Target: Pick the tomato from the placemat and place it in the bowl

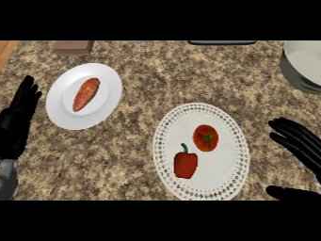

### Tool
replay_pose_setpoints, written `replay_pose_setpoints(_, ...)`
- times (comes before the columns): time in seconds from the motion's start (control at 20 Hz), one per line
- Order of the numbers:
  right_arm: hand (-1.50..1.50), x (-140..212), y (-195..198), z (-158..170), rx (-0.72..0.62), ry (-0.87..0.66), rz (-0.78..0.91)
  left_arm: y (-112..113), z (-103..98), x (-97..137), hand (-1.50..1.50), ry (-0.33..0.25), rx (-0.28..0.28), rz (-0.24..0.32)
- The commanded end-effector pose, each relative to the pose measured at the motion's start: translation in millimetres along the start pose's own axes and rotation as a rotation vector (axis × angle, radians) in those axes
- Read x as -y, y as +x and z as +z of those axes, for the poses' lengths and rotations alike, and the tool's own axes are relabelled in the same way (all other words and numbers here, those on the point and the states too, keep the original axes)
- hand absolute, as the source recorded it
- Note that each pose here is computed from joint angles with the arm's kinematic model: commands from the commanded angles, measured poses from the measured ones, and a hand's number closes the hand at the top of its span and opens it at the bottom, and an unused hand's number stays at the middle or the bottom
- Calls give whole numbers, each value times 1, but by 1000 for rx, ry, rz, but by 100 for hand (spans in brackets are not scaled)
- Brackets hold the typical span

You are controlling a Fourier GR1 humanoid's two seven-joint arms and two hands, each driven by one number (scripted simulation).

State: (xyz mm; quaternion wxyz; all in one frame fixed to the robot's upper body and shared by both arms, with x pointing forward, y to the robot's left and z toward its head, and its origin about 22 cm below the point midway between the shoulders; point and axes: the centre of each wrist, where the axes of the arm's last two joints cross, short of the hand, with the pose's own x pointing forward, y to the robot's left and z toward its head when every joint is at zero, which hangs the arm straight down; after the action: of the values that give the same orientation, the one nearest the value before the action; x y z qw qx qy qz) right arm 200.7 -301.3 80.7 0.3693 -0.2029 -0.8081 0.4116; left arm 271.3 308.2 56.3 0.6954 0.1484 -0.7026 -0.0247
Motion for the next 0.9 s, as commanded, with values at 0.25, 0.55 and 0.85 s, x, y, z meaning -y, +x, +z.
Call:
replay_pose_setpoints(0.25,-150,29,58,-65,-15,58,91,15,-9,7,0,-31,0,9)
replay_pose_setpoints(0.55,-150,40,79,-93,-126,322,318,8,-4,5,0,-23,6,-6)
replay_pose_setpoints(0.85,-150,11,81,-121,-191,535,369,3,-7,13,0,-33,0,-13)
